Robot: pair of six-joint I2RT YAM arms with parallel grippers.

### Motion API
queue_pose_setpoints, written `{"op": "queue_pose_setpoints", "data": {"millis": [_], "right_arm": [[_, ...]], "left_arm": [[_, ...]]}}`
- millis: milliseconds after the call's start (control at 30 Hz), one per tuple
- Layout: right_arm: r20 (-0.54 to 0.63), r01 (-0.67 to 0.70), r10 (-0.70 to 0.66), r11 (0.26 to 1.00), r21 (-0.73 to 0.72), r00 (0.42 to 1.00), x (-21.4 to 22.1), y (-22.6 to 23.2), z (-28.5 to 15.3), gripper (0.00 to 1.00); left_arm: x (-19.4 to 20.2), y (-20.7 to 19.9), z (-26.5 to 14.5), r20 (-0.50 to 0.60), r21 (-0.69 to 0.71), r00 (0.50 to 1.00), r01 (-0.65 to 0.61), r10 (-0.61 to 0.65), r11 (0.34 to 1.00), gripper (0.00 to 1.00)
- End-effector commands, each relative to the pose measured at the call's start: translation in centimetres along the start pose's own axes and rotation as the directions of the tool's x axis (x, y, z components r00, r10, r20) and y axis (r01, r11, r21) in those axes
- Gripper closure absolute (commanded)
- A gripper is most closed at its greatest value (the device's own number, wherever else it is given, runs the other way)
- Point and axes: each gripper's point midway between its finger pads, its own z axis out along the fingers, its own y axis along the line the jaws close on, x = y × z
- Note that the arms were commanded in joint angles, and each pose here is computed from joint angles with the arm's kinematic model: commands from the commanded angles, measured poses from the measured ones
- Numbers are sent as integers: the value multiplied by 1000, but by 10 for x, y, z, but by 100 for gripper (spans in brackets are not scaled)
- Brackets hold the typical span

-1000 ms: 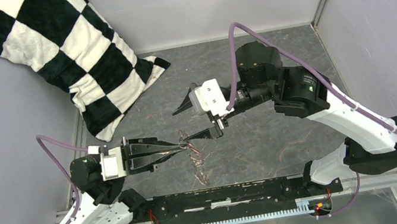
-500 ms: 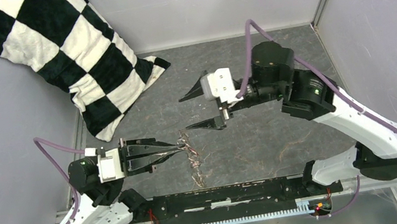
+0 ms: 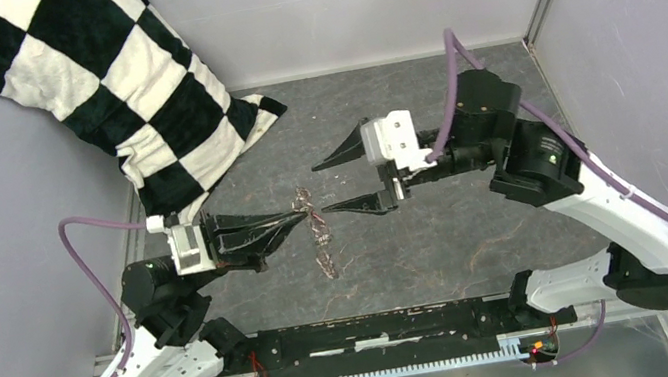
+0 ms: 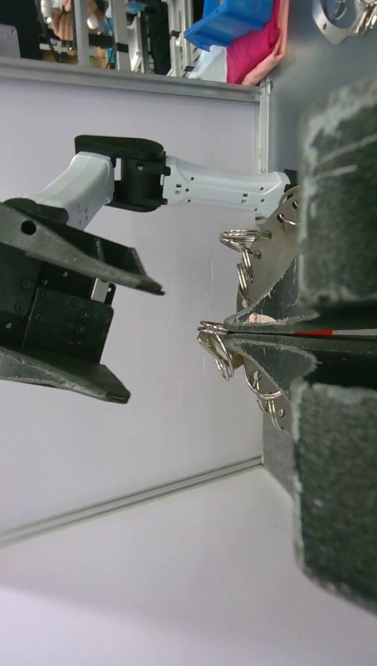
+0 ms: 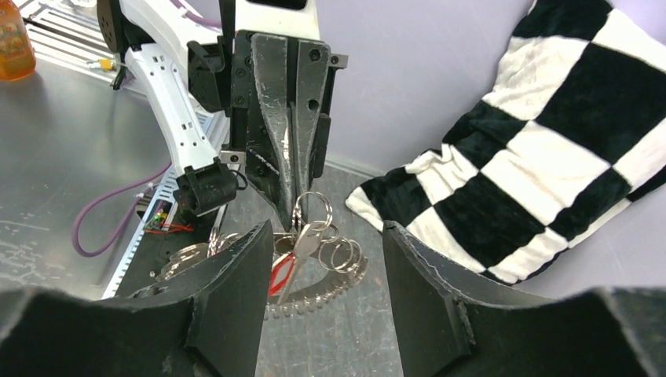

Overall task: Put the keys on the keyring
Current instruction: Insert the key onto the keyring, then adjust the key on the keyring.

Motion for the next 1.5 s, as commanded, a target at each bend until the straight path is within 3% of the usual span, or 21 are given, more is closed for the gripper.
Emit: {"op": "queue_pose_setpoints", "data": {"millis": [0, 567, 767, 1467], "right_arm": [[-15, -26, 26, 1000, -16, 1000, 8, -2, 12, 41], [-4, -46, 46, 997, -57, 999, 12, 9, 12, 48], [1, -110, 111, 991, -79, 994, 22, 26, 4, 55], [-16, -152, 151, 985, -77, 988, 33, 15, 13, 54]], "left_arm": [[-8, 16, 2, 33, -112, 995, 102, -99, 989, 98], [-12, 32, -2, 81, -233, 967, 255, -242, 939, 98], [-19, 26, -3, 90, -202, 971, 237, -223, 950, 98], [-32, 6, -1, 93, -88, 979, 187, -179, 978, 98]]}}
